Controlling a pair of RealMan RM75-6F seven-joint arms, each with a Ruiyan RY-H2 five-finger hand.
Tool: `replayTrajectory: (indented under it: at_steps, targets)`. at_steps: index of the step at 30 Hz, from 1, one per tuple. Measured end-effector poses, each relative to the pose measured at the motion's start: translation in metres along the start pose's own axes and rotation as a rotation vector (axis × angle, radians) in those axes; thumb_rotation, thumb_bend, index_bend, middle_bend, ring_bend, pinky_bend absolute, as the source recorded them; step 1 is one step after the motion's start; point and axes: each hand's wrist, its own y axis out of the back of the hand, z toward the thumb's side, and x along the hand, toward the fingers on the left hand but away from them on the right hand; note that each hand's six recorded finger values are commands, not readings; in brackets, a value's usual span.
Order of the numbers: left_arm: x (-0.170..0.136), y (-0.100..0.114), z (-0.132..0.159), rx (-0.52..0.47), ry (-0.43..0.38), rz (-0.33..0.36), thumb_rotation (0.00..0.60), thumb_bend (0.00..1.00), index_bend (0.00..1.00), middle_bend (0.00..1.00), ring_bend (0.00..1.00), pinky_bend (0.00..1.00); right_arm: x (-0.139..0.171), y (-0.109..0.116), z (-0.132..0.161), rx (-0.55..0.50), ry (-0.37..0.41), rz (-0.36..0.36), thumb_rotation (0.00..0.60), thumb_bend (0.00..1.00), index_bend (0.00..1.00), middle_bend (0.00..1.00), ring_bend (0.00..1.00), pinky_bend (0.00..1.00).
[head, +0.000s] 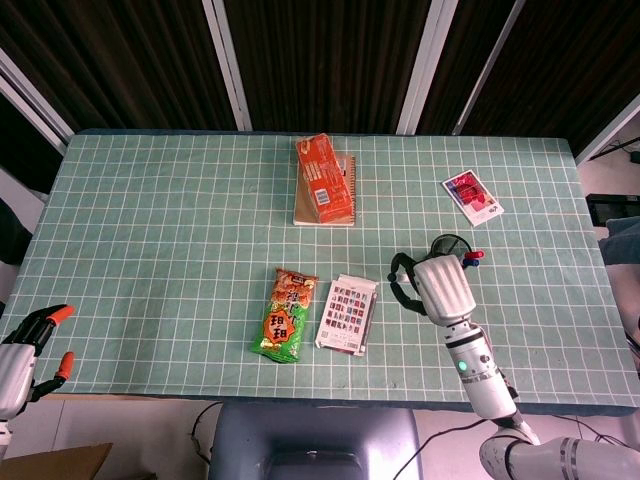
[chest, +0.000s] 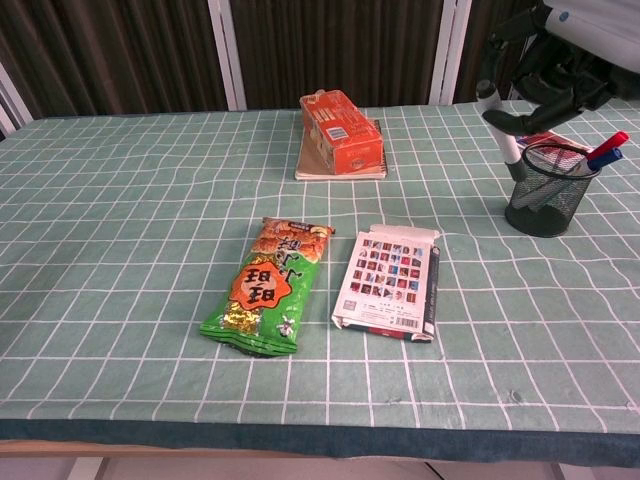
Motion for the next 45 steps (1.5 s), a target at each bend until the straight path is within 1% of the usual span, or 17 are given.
replayTrajectory:
  at_steps: [4, 14, 17, 20, 24, 27, 30, 32, 33, 34, 36, 37, 38, 39, 40, 42, 45]
  targets:
    - [0.0, 0.001, -0.001, -0.002, 0.004, 0.002, 0.6, 0.46, 0.19, 0.15, 0.14, 0.37, 0.006, -0.014, -0.011, 0.051, -0.049, 0.089, 0.6, 0.76, 0.78, 1.0, 1.0, 1.0]
    - [0.0, -0.001, 0.0, 0.002, 0.004, -0.007, 0.6, 0.46, 0.19, 0.15, 0.14, 0.38, 0.025, -0.065, -0.062, 0.268, -0.254, 0.403, 0.6, 0.76, 0.78, 1.0, 1.0, 1.0]
    - [0.001, -0.001, -0.001, 0.002, 0.007, -0.008, 0.6, 0.46, 0.19, 0.15, 0.14, 0.38, 0.028, -0.081, -0.076, 0.314, -0.295, 0.476, 0.6, 0.76, 0.73, 1.0, 1.0, 1.0]
    - [0.001, -0.001, -0.001, 0.001, 0.007, -0.007, 0.6, 0.46, 0.19, 0.16, 0.15, 0.38, 0.03, -0.096, -0.087, 0.343, -0.319, 0.525, 0.6, 0.67, 0.62, 1.0, 1.0, 1.0]
    - [0.001, -0.001, -0.002, -0.001, 0.008, -0.007, 0.6, 0.46, 0.19, 0.16, 0.15, 0.38, 0.03, -0.107, -0.093, 0.352, -0.32, 0.556, 0.6, 0.45, 0.43, 1.0, 1.0, 1.0]
    - [0.001, -0.001, -0.002, -0.001, 0.007, -0.009, 0.6, 0.46, 0.19, 0.16, 0.15, 0.38, 0.031, -0.106, -0.093, 0.34, -0.316, 0.55, 0.6, 0.31, 0.3, 1.0, 1.0, 1.0]
    - [0.001, -0.001, -0.001, 0.0, 0.006, -0.009, 0.6, 0.46, 0.19, 0.16, 0.15, 0.38, 0.031, -0.099, -0.091, 0.323, -0.307, 0.528, 0.6, 0.22, 0.2, 1.0, 1.0, 1.0]
    - [0.001, -0.001, -0.001, 0.002, 0.005, -0.011, 0.6, 0.46, 0.19, 0.16, 0.15, 0.38, 0.033, -0.092, -0.088, 0.303, -0.298, 0.507, 0.6, 0.21, 0.18, 1.0, 1.0, 1.0]
    - [0.001, -0.002, -0.001, 0.003, 0.004, -0.012, 0.6, 0.46, 0.19, 0.16, 0.15, 0.38, 0.035, -0.088, -0.086, 0.292, -0.293, 0.495, 0.6, 0.21, 0.18, 1.0, 1.0, 1.0]
    - [0.001, -0.002, -0.001, 0.004, 0.003, -0.013, 0.6, 0.46, 0.19, 0.17, 0.15, 0.38, 0.036, -0.084, -0.084, 0.282, -0.286, 0.482, 0.6, 0.21, 0.23, 1.0, 1.0, 1.0]
    - [0.002, -0.002, -0.001, 0.005, 0.003, -0.015, 0.6, 0.46, 0.19, 0.17, 0.15, 0.38, 0.039, -0.073, -0.08, 0.267, -0.267, 0.44, 0.6, 0.21, 0.38, 1.0, 1.0, 0.98]
    - [0.002, -0.003, -0.001, 0.005, 0.004, -0.015, 0.6, 0.46, 0.19, 0.17, 0.15, 0.38, 0.04, -0.067, -0.078, 0.261, -0.257, 0.416, 0.6, 0.21, 0.47, 0.98, 0.99, 0.94]
    - [0.002, -0.003, -0.001, 0.005, 0.005, -0.016, 0.6, 0.46, 0.19, 0.17, 0.15, 0.38, 0.043, -0.06, -0.075, 0.258, -0.24, 0.378, 0.6, 0.21, 0.52, 0.94, 0.96, 0.89]
    - [0.002, -0.003, -0.001, 0.006, 0.007, -0.017, 0.6, 0.46, 0.19, 0.17, 0.15, 0.39, 0.045, -0.053, -0.074, 0.259, -0.226, 0.346, 0.6, 0.21, 0.54, 0.88, 0.91, 0.83]
    - [0.002, -0.003, -0.001, 0.007, 0.008, -0.019, 0.6, 0.46, 0.19, 0.17, 0.15, 0.39, 0.048, -0.046, -0.073, 0.264, -0.211, 0.31, 0.6, 0.21, 0.53, 0.78, 0.81, 0.76]
    - [0.002, -0.003, -0.001, 0.01, 0.009, -0.02, 0.6, 0.46, 0.19, 0.17, 0.15, 0.39, 0.059, -0.027, -0.071, 0.283, -0.185, 0.215, 0.6, 0.21, 0.44, 0.55, 0.55, 0.57]
    - [0.002, -0.003, 0.0, 0.014, 0.007, -0.017, 0.6, 0.46, 0.19, 0.17, 0.16, 0.39, 0.085, 0.001, -0.078, 0.306, -0.202, 0.082, 0.6, 0.21, 0.34, 0.35, 0.29, 0.35]
